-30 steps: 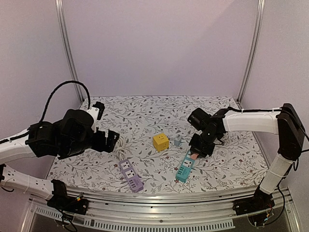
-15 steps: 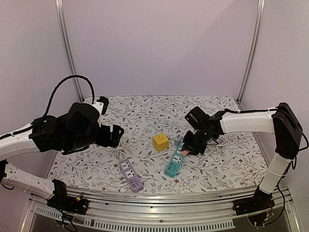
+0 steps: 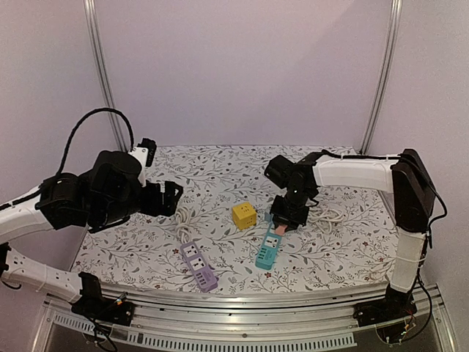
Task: Insert the plug
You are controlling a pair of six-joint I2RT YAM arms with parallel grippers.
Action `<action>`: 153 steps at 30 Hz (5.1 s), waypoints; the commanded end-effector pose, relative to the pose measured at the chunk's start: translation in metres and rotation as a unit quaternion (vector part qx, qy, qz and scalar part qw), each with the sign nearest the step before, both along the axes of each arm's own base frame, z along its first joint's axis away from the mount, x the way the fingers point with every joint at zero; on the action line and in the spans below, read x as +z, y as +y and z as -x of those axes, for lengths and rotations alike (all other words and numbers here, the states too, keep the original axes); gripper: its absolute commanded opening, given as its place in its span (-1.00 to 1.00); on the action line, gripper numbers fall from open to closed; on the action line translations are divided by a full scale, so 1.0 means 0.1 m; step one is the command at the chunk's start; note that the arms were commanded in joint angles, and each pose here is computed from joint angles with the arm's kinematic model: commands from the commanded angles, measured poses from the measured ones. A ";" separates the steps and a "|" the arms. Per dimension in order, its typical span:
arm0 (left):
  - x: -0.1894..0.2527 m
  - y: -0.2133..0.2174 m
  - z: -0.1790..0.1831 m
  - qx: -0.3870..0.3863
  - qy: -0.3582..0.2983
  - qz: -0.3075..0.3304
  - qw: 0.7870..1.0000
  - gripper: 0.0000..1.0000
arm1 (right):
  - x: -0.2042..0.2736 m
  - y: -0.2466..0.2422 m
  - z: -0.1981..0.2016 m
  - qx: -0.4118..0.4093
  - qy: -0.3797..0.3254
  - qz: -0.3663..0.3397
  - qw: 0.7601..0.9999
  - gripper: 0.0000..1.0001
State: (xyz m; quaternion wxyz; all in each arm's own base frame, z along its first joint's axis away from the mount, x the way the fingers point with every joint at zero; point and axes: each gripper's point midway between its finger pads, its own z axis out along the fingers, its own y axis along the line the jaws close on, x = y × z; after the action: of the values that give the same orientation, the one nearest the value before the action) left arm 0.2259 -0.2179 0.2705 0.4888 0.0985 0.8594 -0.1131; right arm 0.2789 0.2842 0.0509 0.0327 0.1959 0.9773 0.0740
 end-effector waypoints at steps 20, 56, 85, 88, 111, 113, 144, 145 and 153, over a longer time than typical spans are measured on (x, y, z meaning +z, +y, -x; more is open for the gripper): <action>0.08 0.44 0.11 0.039 -0.012 0.015 0.999 0.96 | -1.12 -0.92 0.61 0.109 0.191 0.251 0.943 -1.00; 0.41 0.13 -0.08 0.015 -0.049 -0.013 0.999 0.99 | -0.07 -0.52 -0.13 0.098 0.055 0.184 0.976 -0.34; -0.25 -1.90 -0.67 -0.170 0.055 -0.074 0.981 0.95 | 1.65 -0.93 -0.76 0.028 -0.148 0.047 0.988 0.44; -0.44 -2.12 -0.76 -0.182 0.080 -0.093 0.976 0.92 | 1.73 -1.08 -0.73 0.028 -0.161 0.038 0.986 0.48; -2.01 -2.53 -1.06 -0.180 0.245 -0.181 0.935 0.59 | 1.63 -1.49 -0.46 0.066 -0.181 -0.006 0.981 0.79; -2.07 -2.54 -1.09 -0.174 0.246 -0.178 0.937 0.57 | 1.62 -1.47 -0.42 0.072 -0.179 -0.015 0.981 0.79; -2.11 -2.73 -1.48 -0.177 0.203 -0.136 0.953 -1.00 | 1.54 -1.50 -0.17 0.070 -0.176 -0.038 0.981 0.73; -2.06 -2.73 -1.47 -0.178 0.201 -0.134 0.954 -1.00 | 1.54 -1.50 -0.18 0.069 -0.177 -0.039 0.981 0.73; -1.54 -2.71 -1.48 -0.183 0.176 -0.105 0.962 -1.00 | 1.54 -1.47 -0.22 0.068 -0.186 -0.046 0.979 0.72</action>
State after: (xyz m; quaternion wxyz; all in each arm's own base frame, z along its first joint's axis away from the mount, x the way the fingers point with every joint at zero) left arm 0.3646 -0.4905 0.0523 0.2479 0.2933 0.9190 -0.0896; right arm 0.2987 0.1358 0.1998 0.1872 0.1097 0.9658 0.1419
